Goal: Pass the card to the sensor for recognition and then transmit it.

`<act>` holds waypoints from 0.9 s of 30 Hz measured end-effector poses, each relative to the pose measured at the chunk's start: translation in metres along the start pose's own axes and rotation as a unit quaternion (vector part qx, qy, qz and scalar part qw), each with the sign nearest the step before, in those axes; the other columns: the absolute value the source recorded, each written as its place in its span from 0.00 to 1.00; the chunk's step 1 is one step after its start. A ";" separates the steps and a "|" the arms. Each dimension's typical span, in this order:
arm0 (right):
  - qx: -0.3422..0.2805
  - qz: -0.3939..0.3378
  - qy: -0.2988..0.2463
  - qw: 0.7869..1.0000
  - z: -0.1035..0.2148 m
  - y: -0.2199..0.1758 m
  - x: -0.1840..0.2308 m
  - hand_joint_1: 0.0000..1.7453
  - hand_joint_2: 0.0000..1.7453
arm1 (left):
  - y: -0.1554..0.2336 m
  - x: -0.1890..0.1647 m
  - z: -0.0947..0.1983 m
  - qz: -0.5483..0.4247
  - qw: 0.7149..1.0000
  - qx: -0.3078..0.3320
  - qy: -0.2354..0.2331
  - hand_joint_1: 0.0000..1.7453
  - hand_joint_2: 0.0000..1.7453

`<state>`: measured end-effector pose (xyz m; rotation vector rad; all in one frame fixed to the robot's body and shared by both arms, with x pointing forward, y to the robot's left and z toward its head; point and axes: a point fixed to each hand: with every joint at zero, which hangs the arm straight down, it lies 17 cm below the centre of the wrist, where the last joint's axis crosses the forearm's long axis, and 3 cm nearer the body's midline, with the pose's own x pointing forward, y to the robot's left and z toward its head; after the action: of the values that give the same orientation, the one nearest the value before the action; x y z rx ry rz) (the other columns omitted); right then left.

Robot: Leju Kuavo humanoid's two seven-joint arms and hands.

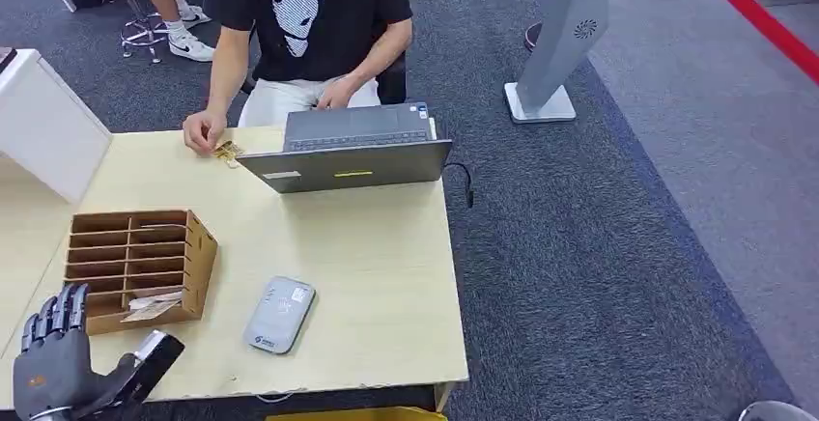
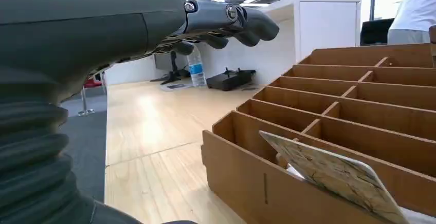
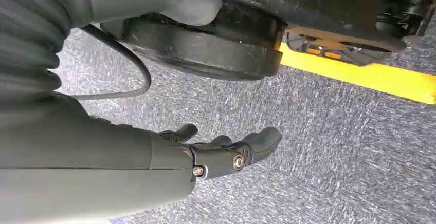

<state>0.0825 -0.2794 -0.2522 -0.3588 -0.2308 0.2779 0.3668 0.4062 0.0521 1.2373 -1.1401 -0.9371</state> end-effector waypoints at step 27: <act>-0.004 -0.012 -0.003 1.000 -0.001 -0.001 0.000 0.00 1.00 | -0.018 0.024 -0.008 0.017 0.999 -0.011 -0.024 0.00 1.00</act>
<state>0.0831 -0.2803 -0.2525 -0.3636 -0.2414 0.2538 0.3811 0.3823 0.0383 1.1786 -1.1818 -0.9558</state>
